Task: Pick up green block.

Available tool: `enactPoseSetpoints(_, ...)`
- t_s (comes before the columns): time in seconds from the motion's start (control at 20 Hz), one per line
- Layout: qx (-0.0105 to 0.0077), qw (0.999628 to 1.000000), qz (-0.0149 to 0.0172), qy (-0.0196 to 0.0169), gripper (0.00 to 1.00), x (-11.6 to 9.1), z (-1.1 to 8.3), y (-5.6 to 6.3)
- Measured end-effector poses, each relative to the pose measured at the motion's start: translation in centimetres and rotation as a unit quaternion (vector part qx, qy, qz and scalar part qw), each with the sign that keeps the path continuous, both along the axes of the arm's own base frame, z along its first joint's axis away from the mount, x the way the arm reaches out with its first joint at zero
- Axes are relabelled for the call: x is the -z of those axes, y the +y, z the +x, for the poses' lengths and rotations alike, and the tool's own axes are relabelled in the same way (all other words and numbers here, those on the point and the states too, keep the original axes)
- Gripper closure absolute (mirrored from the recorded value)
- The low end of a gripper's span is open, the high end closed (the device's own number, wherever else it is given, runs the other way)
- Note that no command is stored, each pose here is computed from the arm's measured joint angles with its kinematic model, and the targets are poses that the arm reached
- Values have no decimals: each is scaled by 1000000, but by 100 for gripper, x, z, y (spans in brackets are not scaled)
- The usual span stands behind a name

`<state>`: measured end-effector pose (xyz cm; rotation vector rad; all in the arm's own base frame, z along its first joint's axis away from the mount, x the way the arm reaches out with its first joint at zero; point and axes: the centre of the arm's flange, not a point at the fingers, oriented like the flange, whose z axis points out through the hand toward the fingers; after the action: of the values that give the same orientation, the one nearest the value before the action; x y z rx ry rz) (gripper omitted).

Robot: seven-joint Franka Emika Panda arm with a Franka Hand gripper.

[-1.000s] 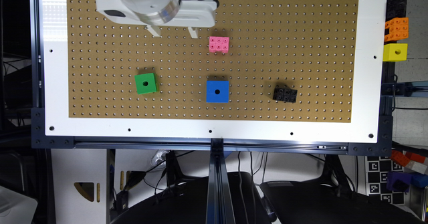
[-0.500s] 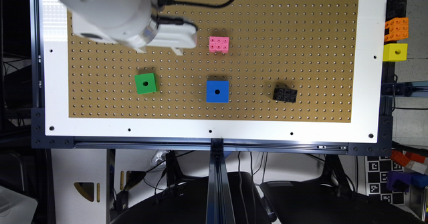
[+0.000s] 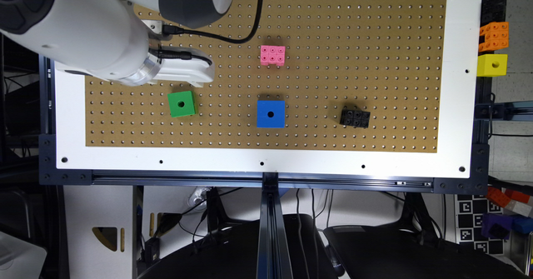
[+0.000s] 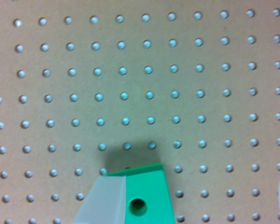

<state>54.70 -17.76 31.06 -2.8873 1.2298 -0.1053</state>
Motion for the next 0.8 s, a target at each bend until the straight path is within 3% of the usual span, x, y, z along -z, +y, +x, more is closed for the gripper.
enactPoseSetpoints(0.8, 3282, 999974, -2630, -5846, 0, -15, 76, -158)
